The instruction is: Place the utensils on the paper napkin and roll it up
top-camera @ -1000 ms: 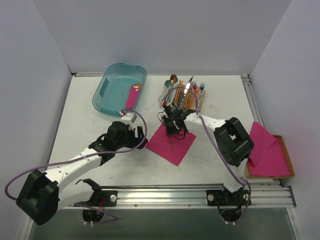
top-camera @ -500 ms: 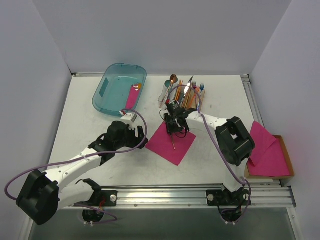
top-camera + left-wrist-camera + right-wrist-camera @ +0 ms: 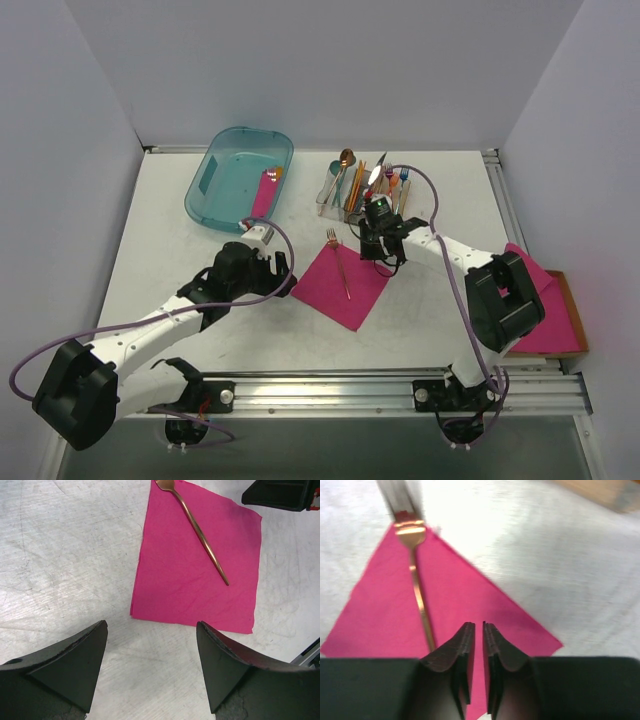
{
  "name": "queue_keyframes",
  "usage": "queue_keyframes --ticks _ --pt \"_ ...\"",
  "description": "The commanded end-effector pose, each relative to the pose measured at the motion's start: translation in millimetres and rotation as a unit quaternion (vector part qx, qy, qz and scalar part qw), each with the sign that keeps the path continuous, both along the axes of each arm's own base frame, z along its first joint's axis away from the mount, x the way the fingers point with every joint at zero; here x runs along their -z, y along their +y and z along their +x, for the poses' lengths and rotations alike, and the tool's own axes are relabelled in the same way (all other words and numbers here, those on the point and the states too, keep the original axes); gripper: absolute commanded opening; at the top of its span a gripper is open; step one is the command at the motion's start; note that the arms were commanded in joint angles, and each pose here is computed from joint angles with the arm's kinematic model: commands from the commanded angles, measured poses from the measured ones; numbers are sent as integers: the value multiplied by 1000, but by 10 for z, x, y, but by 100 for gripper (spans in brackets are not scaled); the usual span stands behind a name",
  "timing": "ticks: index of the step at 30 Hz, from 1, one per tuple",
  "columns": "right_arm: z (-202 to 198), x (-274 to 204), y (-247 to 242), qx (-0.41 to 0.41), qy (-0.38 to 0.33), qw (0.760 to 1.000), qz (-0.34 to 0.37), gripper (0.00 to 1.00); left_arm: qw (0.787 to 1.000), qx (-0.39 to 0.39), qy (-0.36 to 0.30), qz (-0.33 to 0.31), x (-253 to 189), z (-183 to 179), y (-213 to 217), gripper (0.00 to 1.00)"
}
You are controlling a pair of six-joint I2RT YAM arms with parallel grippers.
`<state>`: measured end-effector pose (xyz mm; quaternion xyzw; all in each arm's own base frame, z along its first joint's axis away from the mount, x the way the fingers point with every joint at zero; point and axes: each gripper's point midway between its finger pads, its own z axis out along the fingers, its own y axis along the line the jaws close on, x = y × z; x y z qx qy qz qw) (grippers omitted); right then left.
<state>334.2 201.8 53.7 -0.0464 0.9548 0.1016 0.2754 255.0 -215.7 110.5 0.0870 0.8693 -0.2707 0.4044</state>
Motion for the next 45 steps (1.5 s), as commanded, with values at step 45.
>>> queue_keyframes --ticks 45 --pt "243 -794 -483 134 -70 988 10 21 999 10 -31 -16 -187 30 -30 81"
